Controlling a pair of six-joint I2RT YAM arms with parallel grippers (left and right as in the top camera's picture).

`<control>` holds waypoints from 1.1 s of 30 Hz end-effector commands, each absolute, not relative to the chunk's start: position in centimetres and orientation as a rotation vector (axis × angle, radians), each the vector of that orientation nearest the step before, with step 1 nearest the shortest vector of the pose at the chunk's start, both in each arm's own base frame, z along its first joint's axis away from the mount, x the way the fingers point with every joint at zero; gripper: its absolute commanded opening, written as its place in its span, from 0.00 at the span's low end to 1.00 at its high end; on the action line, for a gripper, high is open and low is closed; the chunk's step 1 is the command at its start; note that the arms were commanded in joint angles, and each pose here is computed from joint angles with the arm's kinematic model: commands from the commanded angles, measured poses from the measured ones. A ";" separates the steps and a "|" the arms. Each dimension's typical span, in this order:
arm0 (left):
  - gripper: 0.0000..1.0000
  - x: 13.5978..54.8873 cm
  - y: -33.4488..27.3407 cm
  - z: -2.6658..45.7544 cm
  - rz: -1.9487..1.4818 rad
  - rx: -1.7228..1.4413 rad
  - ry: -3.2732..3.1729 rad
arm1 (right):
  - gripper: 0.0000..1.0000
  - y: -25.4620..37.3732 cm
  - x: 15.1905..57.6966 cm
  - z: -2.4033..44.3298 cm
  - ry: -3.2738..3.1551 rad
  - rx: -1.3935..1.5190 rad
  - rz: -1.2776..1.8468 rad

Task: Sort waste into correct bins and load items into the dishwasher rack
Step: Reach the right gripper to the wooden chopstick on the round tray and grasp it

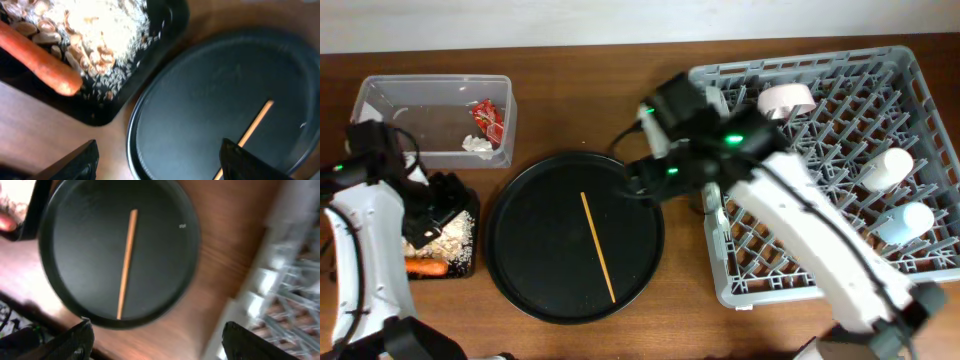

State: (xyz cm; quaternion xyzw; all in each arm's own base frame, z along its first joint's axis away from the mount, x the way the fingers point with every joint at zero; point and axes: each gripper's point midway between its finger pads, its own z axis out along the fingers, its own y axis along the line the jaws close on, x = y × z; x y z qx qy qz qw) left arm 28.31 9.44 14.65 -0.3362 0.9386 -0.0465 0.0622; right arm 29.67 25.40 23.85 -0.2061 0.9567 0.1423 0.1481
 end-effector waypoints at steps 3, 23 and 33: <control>0.79 27.8 10.4 15.0 -0.021 -0.989 2.848 | 0.84 32.2 28.7 17.0 2.865 -0.704 0.450; 0.85 27.8 10.4 15.0 -0.022 -0.989 2.844 | 0.59 36.4 25.8 0.7 3.184 -0.544 0.178; 0.85 27.9 10.4 15.0 -0.022 -0.989 2.844 | 0.06 35.8 25.8 -1.5 3.200 -0.479 0.061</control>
